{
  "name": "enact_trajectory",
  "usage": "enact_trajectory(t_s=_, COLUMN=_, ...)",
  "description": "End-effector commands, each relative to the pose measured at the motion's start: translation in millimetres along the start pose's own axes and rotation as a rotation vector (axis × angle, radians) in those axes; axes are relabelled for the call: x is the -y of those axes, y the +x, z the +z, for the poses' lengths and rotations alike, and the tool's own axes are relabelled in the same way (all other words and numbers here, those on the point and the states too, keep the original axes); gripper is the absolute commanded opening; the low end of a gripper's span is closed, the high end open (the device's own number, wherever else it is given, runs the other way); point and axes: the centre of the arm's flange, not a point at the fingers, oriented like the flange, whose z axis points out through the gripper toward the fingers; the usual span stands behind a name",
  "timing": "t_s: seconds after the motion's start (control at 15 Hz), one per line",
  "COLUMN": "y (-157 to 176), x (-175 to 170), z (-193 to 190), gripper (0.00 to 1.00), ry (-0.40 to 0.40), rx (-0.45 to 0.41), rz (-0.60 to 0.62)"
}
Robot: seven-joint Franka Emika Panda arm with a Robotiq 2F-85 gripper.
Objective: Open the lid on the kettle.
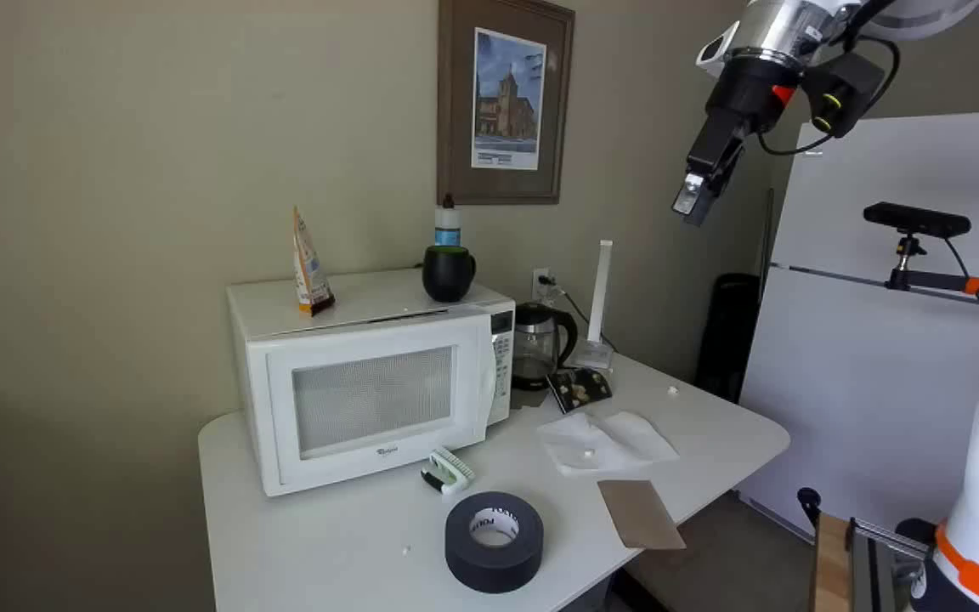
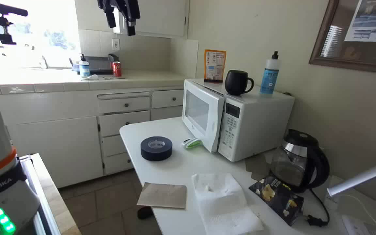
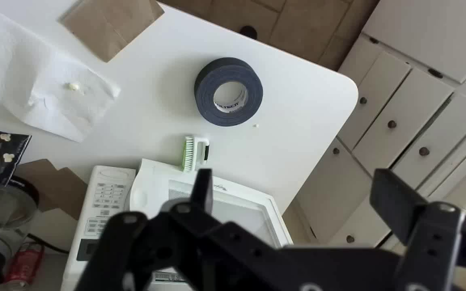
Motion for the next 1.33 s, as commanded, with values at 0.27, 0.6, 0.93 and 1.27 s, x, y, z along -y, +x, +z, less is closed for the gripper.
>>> enact_trajectory(t_s=0.27, y=0, x=0, z=0, gripper=1.00, ry=0.000, rx=0.000, rz=0.000)
enact_trajectory(t_s=0.6, y=0, x=0, z=0, gripper=1.00, ry=0.000, rx=0.000, rz=0.000)
enact_trajectory(t_s=0.93, y=12, x=-9, z=1, gripper=1.00, ry=0.002, rx=-0.052, rz=0.002)
enact_trajectory(t_s=1.27, y=74, x=-71, z=3, gripper=1.00, ry=-0.007, rx=-0.250, rz=0.030)
